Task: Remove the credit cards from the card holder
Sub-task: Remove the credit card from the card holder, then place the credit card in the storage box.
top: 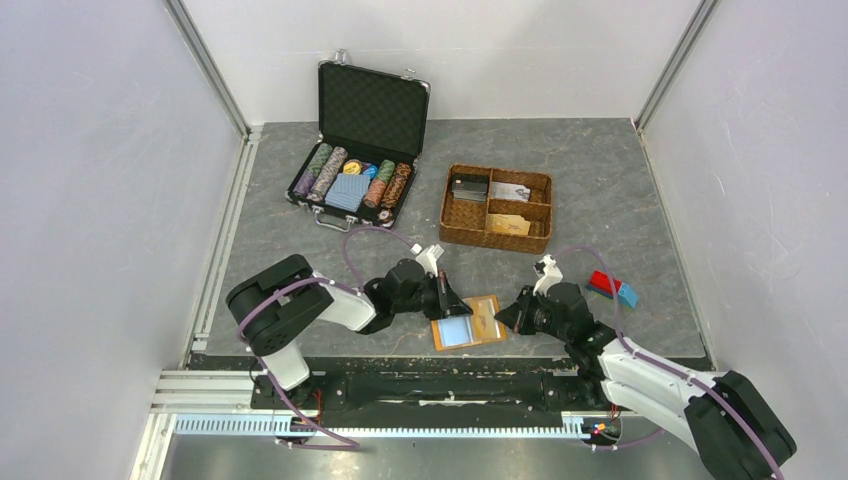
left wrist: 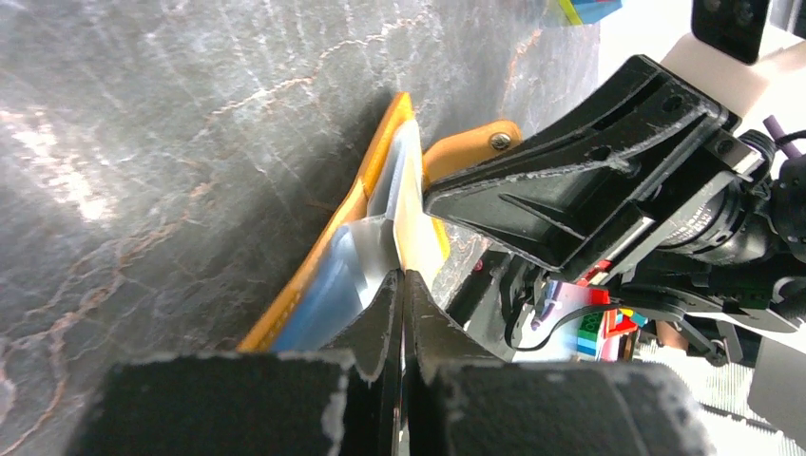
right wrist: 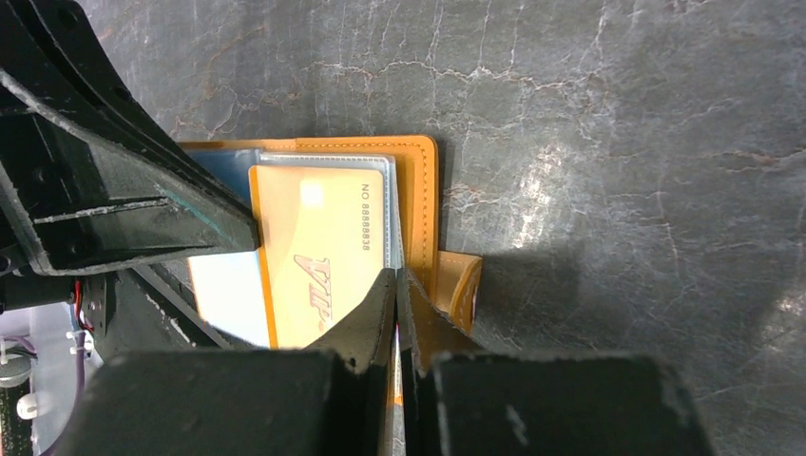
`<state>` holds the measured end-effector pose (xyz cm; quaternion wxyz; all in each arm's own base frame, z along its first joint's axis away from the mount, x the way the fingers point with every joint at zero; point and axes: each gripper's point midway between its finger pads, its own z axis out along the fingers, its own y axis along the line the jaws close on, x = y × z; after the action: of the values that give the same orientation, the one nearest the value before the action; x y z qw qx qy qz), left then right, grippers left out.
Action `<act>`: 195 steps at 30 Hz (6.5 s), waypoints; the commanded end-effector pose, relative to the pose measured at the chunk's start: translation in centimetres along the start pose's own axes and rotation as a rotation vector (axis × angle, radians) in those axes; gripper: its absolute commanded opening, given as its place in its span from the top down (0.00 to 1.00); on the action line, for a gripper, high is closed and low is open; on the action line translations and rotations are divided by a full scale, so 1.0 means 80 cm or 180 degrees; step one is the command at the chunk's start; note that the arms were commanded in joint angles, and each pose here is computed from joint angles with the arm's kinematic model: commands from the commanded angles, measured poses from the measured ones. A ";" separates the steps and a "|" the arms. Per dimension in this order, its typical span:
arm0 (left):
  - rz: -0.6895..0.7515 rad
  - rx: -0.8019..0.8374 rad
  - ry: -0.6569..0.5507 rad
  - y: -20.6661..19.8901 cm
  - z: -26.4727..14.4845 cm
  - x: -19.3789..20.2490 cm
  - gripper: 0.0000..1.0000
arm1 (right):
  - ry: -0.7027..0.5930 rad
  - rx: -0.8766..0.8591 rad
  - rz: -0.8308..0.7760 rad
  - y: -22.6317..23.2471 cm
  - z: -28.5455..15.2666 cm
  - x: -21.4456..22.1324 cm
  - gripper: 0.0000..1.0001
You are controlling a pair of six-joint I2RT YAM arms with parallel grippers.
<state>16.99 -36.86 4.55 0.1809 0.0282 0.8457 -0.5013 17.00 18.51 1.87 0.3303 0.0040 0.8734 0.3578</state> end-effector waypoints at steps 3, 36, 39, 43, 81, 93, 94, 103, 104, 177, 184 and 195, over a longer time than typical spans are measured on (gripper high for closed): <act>-0.0003 -0.0021 -0.0045 0.000 -0.009 -0.021 0.98 | 0.0202 0.0243 0.0071 -0.025 -0.006 0.026 1.00; 0.0075 -0.0047 0.0213 0.023 -0.005 -0.015 0.57 | 0.0201 -0.0126 -0.0012 0.021 0.005 -0.002 0.90; 0.0067 -0.0052 0.0246 0.026 -0.002 -0.010 0.55 | 0.0261 -0.0061 0.0016 0.010 0.006 0.009 0.89; 0.0044 0.0009 0.0267 0.023 0.002 -0.005 0.55 | 0.0302 0.0038 0.0042 -0.002 0.005 0.019 0.89; -0.0165 0.0330 0.0349 0.001 0.009 0.004 0.79 | 0.0324 0.0161 0.0035 -0.020 0.004 0.032 0.90; -0.0300 -0.0093 0.0026 0.031 -0.023 -0.023 0.98 | 0.0296 0.0229 -0.0031 -0.023 0.006 0.026 0.89; -0.0327 -0.0141 -0.0012 0.036 -0.028 -0.027 0.98 | 0.0297 0.0222 -0.0041 -0.022 0.006 0.025 0.89; -0.0379 -0.0335 -0.0320 0.040 -0.059 -0.047 0.98 | 0.0191 0.0007 -0.0187 0.010 0.010 -0.007 0.85; -0.0348 -0.0329 -0.0369 0.035 -0.063 -0.052 0.98 | 0.0154 -0.0064 -0.0213 0.019 0.009 -0.014 0.83; 0.1005 0.0695 0.0923 -0.125 -0.139 -0.001 0.76 | 0.0884 -0.2946 -0.0653 0.211 -0.070 0.011 0.97; 0.0890 0.0513 0.0705 -0.117 -0.132 -0.015 0.98 | 0.0577 -0.2568 -0.0523 0.209 -0.044 -0.018 0.71; 0.0550 0.0578 -0.0322 -0.140 -0.140 -0.076 0.98 | -0.0284 -0.2250 -0.0012 0.208 -0.042 -0.086 0.43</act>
<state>14.55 -31.97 17.08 0.1848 0.1536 0.8151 -0.5271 14.56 27.46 15.44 0.2980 -0.1452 0.7039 0.6283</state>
